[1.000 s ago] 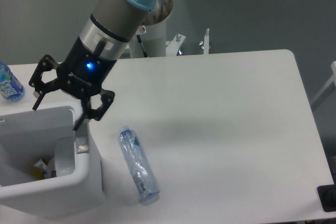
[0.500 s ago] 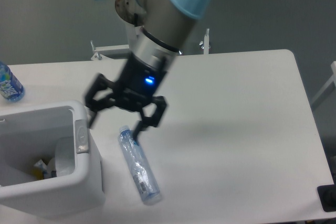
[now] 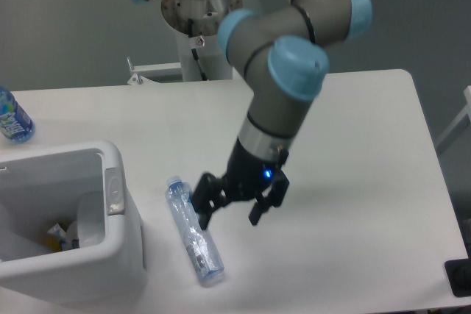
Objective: Place the trash in the trash can
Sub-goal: 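Move the open gripper over the clear plastic bottle, then lower the gripper around the bottle's cap end and close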
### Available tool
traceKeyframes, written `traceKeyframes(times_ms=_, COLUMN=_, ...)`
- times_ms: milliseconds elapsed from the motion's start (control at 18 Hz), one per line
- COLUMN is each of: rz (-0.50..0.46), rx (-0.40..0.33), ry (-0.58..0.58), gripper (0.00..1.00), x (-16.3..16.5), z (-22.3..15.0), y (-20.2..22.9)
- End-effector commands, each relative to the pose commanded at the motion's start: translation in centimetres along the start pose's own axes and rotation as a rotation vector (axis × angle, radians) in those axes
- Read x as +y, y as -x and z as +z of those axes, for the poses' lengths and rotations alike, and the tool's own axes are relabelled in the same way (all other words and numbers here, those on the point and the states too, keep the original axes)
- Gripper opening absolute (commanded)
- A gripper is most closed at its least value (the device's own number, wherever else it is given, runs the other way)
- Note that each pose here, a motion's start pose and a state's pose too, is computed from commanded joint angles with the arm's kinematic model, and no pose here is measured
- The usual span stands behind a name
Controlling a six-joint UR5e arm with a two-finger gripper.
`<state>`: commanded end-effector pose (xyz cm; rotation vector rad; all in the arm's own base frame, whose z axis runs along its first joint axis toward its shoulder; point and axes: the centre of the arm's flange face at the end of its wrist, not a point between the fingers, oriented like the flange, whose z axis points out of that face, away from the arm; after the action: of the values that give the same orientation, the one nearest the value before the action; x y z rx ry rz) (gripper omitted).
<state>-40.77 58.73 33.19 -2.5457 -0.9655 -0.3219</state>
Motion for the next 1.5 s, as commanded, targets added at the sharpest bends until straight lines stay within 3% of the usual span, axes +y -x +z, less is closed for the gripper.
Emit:
traceKeyframes(times_ms=167, rz=0.022, rx=-0.046, ry=0.035, gripper=1.00, x=0.4, z=3.8, y=-0.5)
traceKeyframes(times_ms=556, rz=0.063, rx=-0.038, ry=0.112, gripper=1.00, x=2.3, z=10.1, y=-2.3)
traceKeyframes(times_ms=778, rz=0.080, rx=-0.101, ry=0.164, gripper=1.00, x=3.5, z=13.4, y=-2.9)
traceKeyframes(times_ms=1500, rz=0.111, rx=-0.164, ry=0.200, gripper=1.00, x=4.7, z=16.8, y=-3.8)
